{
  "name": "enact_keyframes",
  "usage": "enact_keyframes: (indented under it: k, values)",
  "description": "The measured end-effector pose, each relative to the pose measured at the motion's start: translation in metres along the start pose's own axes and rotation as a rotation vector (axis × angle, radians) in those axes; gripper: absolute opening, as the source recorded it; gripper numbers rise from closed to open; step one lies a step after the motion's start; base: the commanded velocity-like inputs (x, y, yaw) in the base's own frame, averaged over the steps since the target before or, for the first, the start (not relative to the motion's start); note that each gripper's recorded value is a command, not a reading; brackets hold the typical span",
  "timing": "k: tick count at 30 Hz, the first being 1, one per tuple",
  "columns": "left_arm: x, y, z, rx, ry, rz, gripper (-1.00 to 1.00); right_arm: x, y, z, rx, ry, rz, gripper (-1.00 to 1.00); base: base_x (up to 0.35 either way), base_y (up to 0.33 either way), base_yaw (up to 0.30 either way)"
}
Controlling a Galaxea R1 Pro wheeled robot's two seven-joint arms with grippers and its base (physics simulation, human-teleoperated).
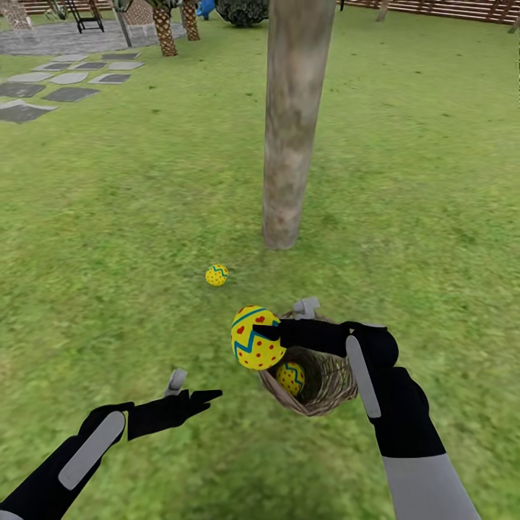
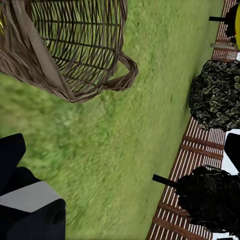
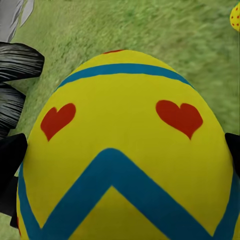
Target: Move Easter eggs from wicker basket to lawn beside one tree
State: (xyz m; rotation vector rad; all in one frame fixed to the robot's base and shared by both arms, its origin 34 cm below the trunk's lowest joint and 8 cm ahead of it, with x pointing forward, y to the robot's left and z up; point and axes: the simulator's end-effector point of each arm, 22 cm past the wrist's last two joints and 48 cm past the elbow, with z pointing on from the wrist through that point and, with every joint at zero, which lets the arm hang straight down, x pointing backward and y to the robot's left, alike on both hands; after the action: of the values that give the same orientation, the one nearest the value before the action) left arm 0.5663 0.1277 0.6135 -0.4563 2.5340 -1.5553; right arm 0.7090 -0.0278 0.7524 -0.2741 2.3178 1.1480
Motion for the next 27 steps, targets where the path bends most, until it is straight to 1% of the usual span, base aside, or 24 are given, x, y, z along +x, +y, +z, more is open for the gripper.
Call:
enact_keyframes:
  k: [5,7,10,11,27]
  values:
    - [0.001,-0.004,0.001,0.004,0.002,0.005,1.00,-0.003,0.003,-0.002,0.000,-0.005,-0.006,-1.00,0.000,0.000,0.000]
    - [0.004,-0.010,0.008,0.018,0.004,0.004,1.00,-0.004,0.004,-0.003,0.000,-0.007,-0.009,-1.00,0.000,0.000,0.000]
    - [0.011,-0.011,0.015,-0.001,0.023,0.041,1.00,-0.006,0.006,-0.004,-0.001,-0.010,-0.012,-1.00,0.000,0.000,0.000]
    - [0.012,-0.012,0.017,-0.002,0.026,0.046,1.00,-0.006,0.006,-0.005,-0.001,-0.010,-0.013,-1.00,0.000,0.000,0.000]
    - [0.004,-0.023,0.013,0.008,0.007,0.070,1.00,-0.015,0.016,-0.011,-0.002,-0.026,-0.033,-1.00,0.000,0.000,0.000]
